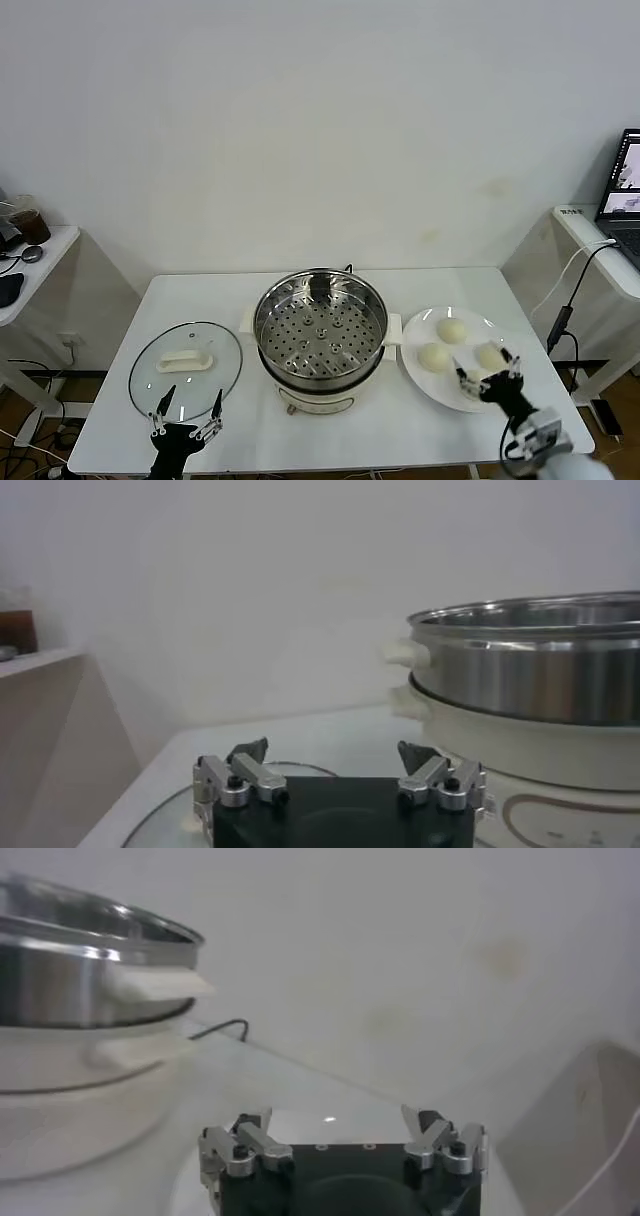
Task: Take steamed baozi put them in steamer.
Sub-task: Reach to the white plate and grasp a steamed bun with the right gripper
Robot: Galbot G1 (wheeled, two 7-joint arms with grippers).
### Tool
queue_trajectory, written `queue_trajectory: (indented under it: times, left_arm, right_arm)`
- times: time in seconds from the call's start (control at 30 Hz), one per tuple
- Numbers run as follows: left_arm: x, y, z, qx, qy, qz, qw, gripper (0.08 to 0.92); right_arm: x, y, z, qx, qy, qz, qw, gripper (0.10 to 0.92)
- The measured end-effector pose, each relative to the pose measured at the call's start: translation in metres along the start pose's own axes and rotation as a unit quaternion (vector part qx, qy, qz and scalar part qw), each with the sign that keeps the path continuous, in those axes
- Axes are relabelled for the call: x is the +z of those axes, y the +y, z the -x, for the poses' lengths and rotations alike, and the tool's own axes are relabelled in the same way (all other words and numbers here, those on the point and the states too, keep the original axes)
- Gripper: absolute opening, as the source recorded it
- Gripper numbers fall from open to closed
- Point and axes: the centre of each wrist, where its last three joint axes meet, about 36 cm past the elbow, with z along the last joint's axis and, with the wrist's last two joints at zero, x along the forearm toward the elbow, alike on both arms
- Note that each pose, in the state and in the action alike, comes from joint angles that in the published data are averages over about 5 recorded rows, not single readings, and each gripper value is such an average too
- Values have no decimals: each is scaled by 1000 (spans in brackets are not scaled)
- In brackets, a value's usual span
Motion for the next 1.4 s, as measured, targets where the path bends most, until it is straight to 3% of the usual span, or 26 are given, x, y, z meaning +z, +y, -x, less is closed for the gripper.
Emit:
queue_trajectory:
  times: [0.23, 0.6, 0.93, 1.4]
  left_arm:
    - [2, -2, -1, -1, -8, 4, 1000, 823]
    - [4, -2, 0, -6, -17, 14, 1000, 823]
    - [7, 3, 2, -17, -20, 27, 999, 823]
    - [9, 13, 9, -24, -24, 42, 999, 823]
  right_arm:
    - [-18, -64, 21, -63, 43, -132, 988, 823]
    - [-46, -125, 87, -198, 113, -293, 929, 823]
    - [-66, -129, 164, -297, 156, -330, 883, 823]
    - [-89, -106, 239, -358, 200, -342, 846, 821]
